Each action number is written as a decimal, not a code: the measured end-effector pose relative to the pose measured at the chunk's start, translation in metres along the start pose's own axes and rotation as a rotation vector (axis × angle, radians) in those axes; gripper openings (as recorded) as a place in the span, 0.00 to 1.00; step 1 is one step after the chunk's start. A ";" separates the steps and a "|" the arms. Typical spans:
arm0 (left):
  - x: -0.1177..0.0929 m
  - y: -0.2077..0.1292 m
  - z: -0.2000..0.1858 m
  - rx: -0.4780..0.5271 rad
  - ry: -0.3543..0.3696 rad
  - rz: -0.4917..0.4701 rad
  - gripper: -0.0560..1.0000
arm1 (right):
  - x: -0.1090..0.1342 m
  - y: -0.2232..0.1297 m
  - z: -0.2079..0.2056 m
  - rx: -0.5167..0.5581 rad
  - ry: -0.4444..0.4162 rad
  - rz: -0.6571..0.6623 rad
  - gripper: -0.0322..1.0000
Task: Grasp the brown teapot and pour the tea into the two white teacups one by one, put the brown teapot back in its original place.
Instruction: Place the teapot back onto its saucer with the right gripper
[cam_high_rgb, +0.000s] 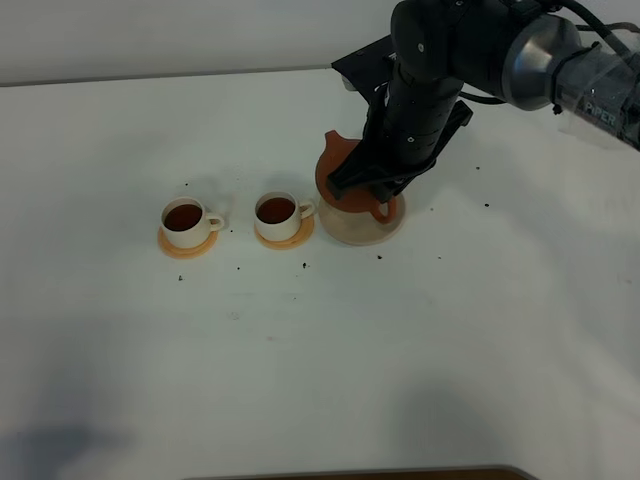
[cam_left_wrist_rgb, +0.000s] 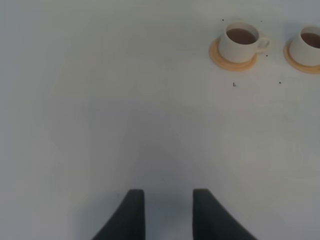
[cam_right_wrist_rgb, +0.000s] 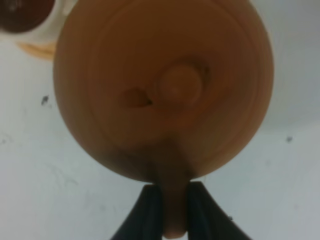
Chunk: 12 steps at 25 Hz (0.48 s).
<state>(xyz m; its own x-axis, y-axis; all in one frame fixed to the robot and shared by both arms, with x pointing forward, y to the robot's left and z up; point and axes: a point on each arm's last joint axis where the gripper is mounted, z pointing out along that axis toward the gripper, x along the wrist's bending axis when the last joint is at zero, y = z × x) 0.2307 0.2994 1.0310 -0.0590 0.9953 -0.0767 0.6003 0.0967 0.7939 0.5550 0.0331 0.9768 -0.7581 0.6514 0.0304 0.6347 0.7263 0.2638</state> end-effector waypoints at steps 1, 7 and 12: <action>0.000 0.000 0.000 0.000 0.000 0.000 0.31 | 0.000 0.000 0.003 0.003 -0.002 -0.001 0.16; 0.000 0.000 0.000 0.000 0.000 0.000 0.31 | -0.002 -0.003 0.024 0.048 -0.004 -0.001 0.16; 0.000 0.000 0.000 0.000 0.000 0.000 0.31 | -0.002 -0.003 0.024 0.047 -0.005 0.000 0.16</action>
<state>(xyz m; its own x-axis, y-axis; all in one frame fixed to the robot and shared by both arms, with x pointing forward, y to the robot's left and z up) 0.2307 0.2994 1.0310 -0.0590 0.9953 -0.0767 0.6003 0.0967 0.7939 0.5583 0.0355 0.9528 -0.7575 0.6523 0.0259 0.6410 0.7357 0.2186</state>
